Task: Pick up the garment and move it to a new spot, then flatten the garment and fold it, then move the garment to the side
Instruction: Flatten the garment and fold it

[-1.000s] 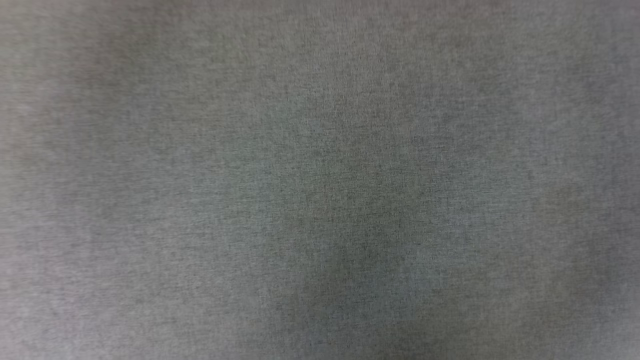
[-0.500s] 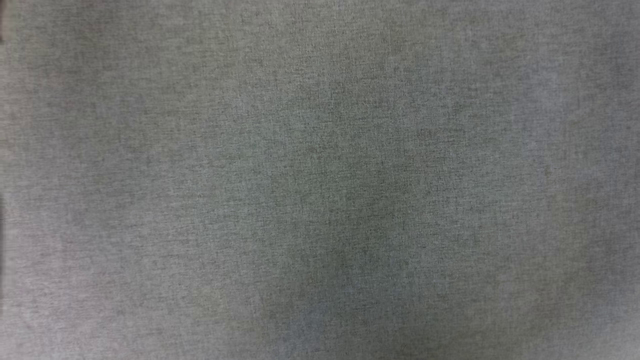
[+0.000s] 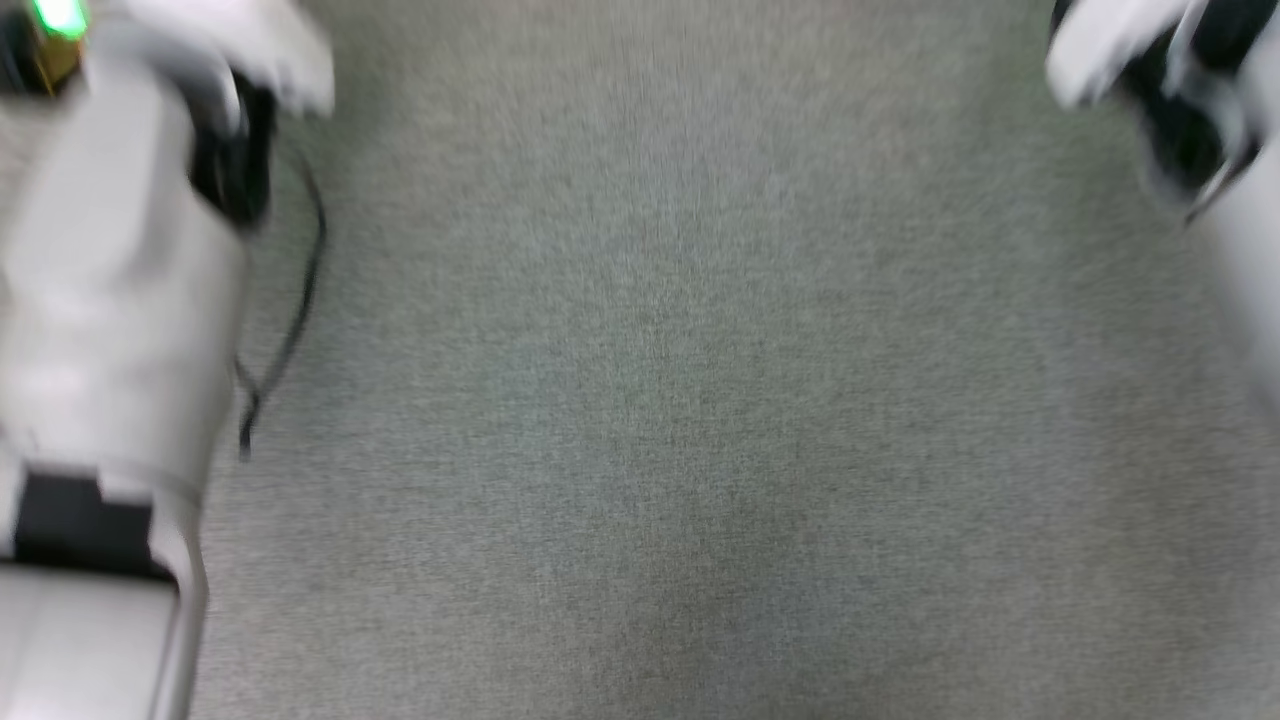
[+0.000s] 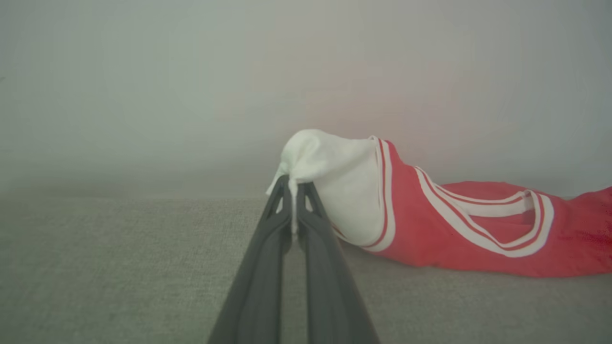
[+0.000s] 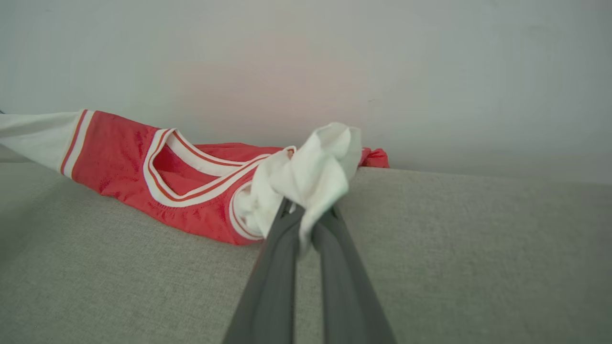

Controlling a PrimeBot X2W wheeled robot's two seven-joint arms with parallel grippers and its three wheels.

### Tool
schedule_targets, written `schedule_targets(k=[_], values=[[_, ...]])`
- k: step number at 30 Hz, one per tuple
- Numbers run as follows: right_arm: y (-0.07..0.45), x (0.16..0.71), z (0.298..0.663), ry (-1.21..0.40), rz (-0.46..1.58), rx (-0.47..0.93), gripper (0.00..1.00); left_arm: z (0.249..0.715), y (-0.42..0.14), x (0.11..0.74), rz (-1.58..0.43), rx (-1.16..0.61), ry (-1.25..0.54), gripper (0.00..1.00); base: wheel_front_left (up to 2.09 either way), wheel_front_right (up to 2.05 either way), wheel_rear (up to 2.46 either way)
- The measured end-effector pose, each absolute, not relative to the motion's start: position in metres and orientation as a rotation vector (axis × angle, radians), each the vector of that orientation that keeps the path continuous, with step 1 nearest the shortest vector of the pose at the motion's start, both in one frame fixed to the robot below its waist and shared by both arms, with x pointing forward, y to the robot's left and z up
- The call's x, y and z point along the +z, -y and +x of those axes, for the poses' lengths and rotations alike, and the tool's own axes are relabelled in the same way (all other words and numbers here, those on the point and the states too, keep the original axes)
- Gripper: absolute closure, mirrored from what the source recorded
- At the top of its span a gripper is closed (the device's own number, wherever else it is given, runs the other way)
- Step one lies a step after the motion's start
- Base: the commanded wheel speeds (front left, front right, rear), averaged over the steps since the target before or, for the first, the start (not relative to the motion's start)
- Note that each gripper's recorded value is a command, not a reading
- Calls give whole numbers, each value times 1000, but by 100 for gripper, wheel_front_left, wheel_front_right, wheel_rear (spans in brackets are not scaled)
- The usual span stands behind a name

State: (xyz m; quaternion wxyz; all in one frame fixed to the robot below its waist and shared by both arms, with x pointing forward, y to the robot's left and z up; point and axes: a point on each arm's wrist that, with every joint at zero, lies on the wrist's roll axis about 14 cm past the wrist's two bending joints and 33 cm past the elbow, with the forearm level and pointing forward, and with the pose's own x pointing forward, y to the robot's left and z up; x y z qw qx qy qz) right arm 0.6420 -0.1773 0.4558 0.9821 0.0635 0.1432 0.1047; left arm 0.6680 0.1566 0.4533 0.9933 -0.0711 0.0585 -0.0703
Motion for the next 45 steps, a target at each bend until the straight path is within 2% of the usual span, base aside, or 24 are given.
schedule_targets(k=[9, 21, 29, 35, 36, 37, 38, 41, 45], values=[[183, 446, 547, -315, 154, 220, 100, 557, -177, 447, -180, -84, -131, 100, 0, 0, 0], [196, 447, 448, -292, 201, 221, 100, 420, -209, 455, -178, 25, -96, 100, 0, 0, 0], [206, 418, 382, -360, 270, 179, 100, 354, -213, 449, -178, 69, -168, 100, 0, 0, 0], [211, 382, 333, -500, 284, 151, 100, 323, -220, 445, -172, 102, -216, 100, 0, 0, 0], [212, 377, 326, -527, 290, 145, 81, 322, -218, 446, -174, 99, -217, 100, 0, 0, 0], [211, 372, 320, -546, 290, 143, 43, 321, -217, 447, -173, 99, -216, 100, 0, 0, 0], [210, 369, 316, -560, 290, 142, 0, 320, -216, 449, -171, 97, -213, 100, 0, 0, 0], [209, 374, 320, -550, 284, 145, 0, 322, -210, 455, -164, 81, -195, 100, 0, 0, 0], [213, 405, 354, -426, 296, 126, 0, 328, -199, 464, -159, 47, -168, 100, 0, 0, 0]])
